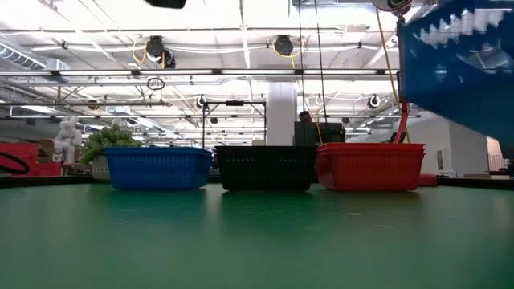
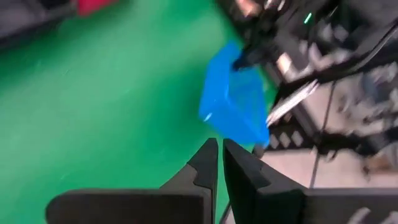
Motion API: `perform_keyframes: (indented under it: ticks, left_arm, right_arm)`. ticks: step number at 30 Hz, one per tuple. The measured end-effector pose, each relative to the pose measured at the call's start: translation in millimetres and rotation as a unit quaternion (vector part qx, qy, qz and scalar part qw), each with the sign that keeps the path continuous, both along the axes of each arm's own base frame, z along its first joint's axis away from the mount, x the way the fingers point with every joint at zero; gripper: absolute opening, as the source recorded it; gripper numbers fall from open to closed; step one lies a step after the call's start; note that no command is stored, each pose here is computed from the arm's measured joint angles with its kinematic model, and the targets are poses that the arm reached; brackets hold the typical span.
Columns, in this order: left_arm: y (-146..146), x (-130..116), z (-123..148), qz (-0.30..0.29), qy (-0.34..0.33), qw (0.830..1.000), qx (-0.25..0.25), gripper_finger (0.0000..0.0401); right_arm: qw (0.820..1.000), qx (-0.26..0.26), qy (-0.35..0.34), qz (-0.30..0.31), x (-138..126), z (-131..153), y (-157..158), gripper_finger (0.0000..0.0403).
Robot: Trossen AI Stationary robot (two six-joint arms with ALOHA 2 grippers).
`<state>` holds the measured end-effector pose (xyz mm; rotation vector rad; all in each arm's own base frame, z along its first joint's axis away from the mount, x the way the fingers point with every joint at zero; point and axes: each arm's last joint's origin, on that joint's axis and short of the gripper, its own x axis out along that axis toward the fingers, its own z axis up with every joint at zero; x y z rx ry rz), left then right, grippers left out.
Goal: Stack baskets by color
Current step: Stack the bottom blue bin on the top stacked blue bins
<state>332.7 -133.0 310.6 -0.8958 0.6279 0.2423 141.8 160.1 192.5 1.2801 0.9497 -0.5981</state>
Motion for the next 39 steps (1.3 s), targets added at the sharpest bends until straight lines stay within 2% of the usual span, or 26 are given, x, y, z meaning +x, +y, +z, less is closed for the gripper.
perform_keyframes:
  ticks: [4,8,13,16,22,26,30,32,34,39]
  left_arm:
    - [-3,6,11,0.028,-0.075,0.996,0.029,0.0043]
    - [0,11,20,0.049,-0.125,0.99,0.052,0.0103]
    - [3,11,40,0.076,-0.136,0.982,0.104,0.0188]
    - [5,10,52,0.095,-0.139,0.977,0.13,0.0215]
    - [6,11,54,0.101,-0.131,0.973,0.161,0.0223]
    - [5,19,42,0.078,-0.105,0.963,0.235,0.0223]
    - [4,32,31,0.05,-0.091,0.942,0.319,0.0223]
    - [4,40,24,0.051,-0.088,0.933,0.345,0.0224]
    - [7,44,20,0.056,-0.082,0.928,0.359,0.0224]
    - [17,54,12,0.074,-0.076,0.927,0.359,0.0224]
  right_arm:
    - [0.998,-0.026,-0.049,-0.012,3,11,-12,0.0003]
    - [0.996,-0.047,-0.078,-0.018,7,21,-26,0.0003]
    - [0.993,-0.067,-0.091,-0.017,13,27,-39,0.0002]
    - [0.992,-0.082,-0.095,-0.021,17,28,-45,0.0002]
    - [0.979,-0.127,-0.128,-0.091,24,30,-57,0.0002]
    - [0.964,-0.15,-0.161,-0.151,28,32,-64,0.0002]
    - [0.951,-0.173,-0.19,-0.175,32,35,-67,0.0002]
    - [0.945,-0.187,-0.196,-0.183,33,36,-69,0.0002]
    - [0.941,-0.197,-0.196,-0.192,33,36,-71,0.0002]
    - [0.935,-0.213,-0.194,-0.207,36,36,-77,0.0002]
